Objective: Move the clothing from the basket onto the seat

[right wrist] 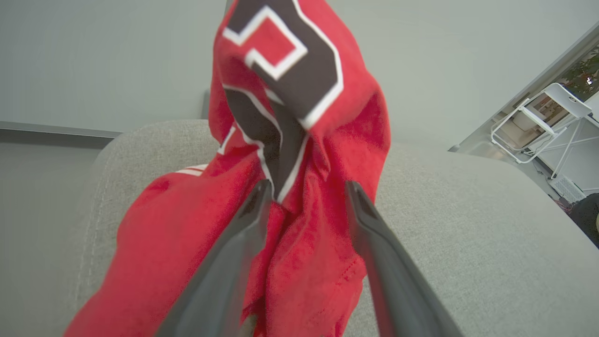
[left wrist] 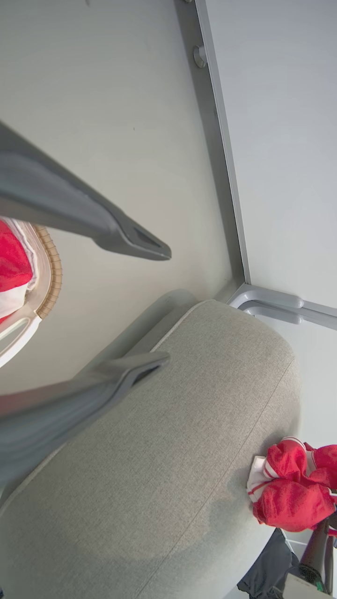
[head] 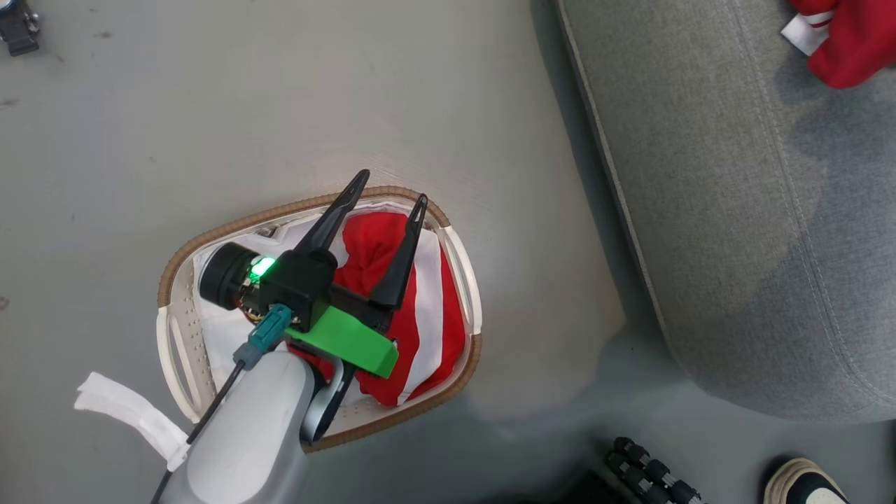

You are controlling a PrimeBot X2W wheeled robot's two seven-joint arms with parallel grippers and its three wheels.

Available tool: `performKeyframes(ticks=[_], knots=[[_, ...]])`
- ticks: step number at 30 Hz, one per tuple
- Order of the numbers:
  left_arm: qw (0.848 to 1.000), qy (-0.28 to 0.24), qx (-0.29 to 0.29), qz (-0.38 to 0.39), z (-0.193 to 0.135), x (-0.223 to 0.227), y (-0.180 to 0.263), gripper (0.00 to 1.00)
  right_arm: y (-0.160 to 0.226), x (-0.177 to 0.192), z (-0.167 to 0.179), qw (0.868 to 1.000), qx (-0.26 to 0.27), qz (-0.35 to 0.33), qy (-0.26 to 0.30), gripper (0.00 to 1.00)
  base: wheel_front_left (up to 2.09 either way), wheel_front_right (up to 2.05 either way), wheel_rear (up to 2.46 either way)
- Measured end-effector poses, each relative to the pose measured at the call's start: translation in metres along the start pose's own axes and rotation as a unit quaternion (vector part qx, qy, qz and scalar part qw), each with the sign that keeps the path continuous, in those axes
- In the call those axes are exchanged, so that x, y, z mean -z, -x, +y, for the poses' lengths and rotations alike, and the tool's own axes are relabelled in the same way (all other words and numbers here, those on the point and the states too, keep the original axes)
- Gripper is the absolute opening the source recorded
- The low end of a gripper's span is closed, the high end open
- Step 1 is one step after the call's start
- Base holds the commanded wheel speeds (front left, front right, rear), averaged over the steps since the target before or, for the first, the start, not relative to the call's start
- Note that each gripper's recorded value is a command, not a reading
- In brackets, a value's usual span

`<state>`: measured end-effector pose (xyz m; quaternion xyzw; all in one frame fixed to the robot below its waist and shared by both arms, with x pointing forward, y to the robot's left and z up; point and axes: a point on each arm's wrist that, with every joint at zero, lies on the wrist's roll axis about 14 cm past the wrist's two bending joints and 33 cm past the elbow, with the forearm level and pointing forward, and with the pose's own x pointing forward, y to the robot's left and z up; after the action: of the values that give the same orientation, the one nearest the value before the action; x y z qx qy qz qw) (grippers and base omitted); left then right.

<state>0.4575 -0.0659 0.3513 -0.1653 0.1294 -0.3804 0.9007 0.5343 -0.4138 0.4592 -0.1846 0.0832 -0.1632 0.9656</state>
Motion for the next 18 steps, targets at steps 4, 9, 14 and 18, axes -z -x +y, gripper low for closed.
performKeyframes(ticks=[4,9,14,18], knots=[[1.0,-0.001,-0.017,0.0,0.009,-0.001,0.005,1.0,0.024,0.032,0.008,0.999,-0.001,0.036,-0.018,1.0,0.0,0.0,0.0],[1.0,-0.007,-0.024,-0.011,0.006,-0.013,0.006,1.0,0.062,0.052,0.015,0.997,-0.004,0.061,-0.036,1.0,0.0,0.0,0.0],[0.999,-0.021,-0.025,-0.022,-0.003,-0.028,0.009,1.0,0.093,0.05,0.025,0.997,-0.017,0.057,-0.056,1.0,0.0,0.0,0.0],[0.998,-0.029,-0.044,-0.033,-0.001,-0.041,0.017,1.0,0.104,0.029,0.038,0.996,-0.036,0.027,-0.079,1.0,0.0,0.0,0.0]])
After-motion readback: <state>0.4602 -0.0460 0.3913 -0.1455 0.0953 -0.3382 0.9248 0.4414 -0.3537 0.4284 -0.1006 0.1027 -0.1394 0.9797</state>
